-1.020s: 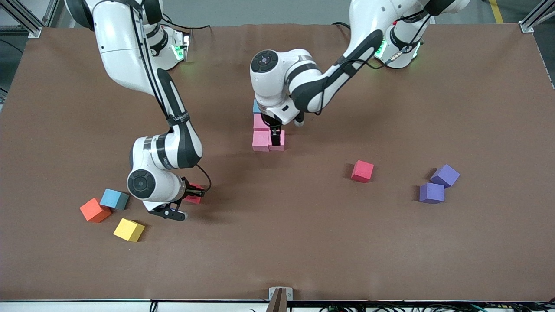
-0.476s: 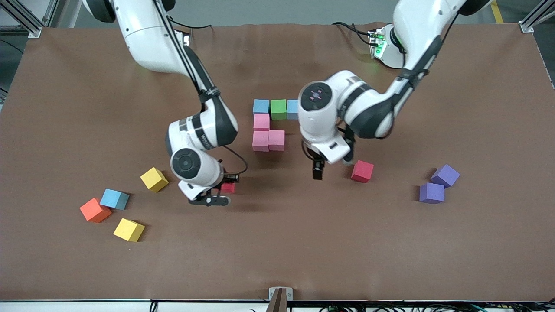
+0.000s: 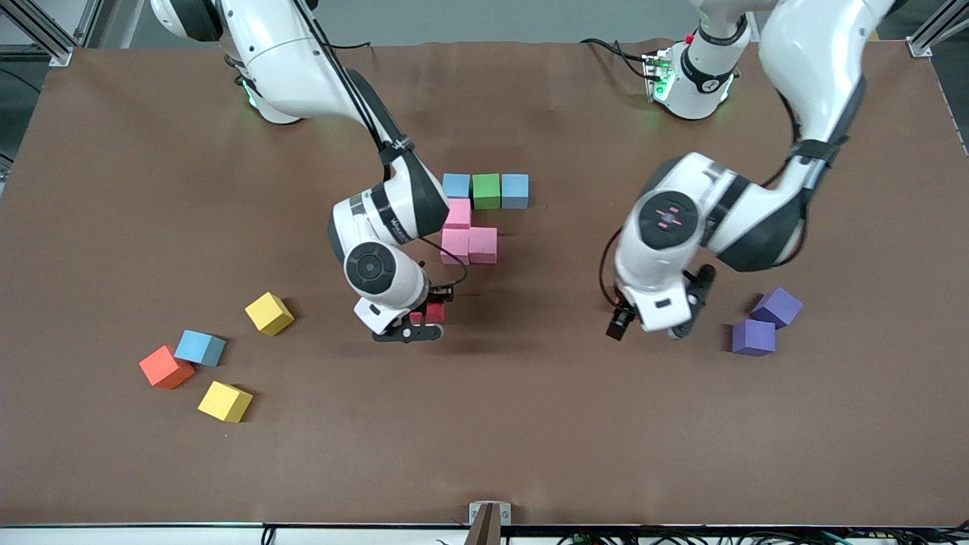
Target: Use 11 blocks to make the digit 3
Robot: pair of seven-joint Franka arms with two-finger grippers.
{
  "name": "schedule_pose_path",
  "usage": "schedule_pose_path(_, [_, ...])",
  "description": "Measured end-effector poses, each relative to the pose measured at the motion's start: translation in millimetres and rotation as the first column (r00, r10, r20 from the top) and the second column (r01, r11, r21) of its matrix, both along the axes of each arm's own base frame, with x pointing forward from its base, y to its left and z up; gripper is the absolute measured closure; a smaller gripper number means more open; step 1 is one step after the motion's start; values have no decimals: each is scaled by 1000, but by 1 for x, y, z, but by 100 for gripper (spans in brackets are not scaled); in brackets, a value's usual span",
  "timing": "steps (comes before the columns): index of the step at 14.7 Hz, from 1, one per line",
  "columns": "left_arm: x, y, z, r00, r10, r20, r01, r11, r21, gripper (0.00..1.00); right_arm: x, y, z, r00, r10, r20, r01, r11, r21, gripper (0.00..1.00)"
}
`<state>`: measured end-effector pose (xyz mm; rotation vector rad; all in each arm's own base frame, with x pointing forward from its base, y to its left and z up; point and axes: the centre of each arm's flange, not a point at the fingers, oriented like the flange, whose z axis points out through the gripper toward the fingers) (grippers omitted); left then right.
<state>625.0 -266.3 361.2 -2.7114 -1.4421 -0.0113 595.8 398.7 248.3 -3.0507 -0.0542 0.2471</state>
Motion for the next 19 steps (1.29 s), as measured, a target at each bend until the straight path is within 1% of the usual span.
schedule_pose_path(2, [13,50,-13,997,-52,-61,49,998,-51,2,-9,13,-8,1000,22,-3,-22,1000,-6,39])
schedule_pose_path(3, [15,66,-22,995,-62,-78,57,997,-61,2,-12,17,-11,1000,30,-5,-30,1000,-8,39])
schedule_pose_path(5, [10,72,-40,993,-76,-91,70,995,-72,2,-20,27,-16,999,47,-10,-48,999,-13,39])
schedule_pose_path(7, [-1,65,-60,992,-88,-89,80,993,-85,1,-28,36,-22,998,65,-15,-65,998,-19,39])
schedule_pose_path(8, [-6,63,-71,994,-76,-84,68,993,-94,1,-29,39,-23,998,68,-16,-69,997,-20,39])
schedule_pose_path(9, [-12,64,-82,996,-39,-81,31,995,-99,1,-30,40,-23,997,70,-16,-71,997,-20,39])
schedule_pose_path(12, [-27,67,-106,990,106,-89,-115,988,-101,1,-30,40,-23,997,71,-16,-71,997,-20,39])
schedule_pose_path(13, [-32,66,-112,986,133,-98,-142,986,-93,1,-30,40,-23,997,71,-16,-71,997,-20,39])
schedule_pose_path(15, [-42,64,-123,982,159,-102,-166,984,-71,0,-30,40,-23,997,71,-16,-71,997,-20,39])
schedule_pose_path(19, [-51,64,-135,979,191,-64,-196,978,-72,0,-32,40,-30,997,72,-24,-73,997,-27,39])
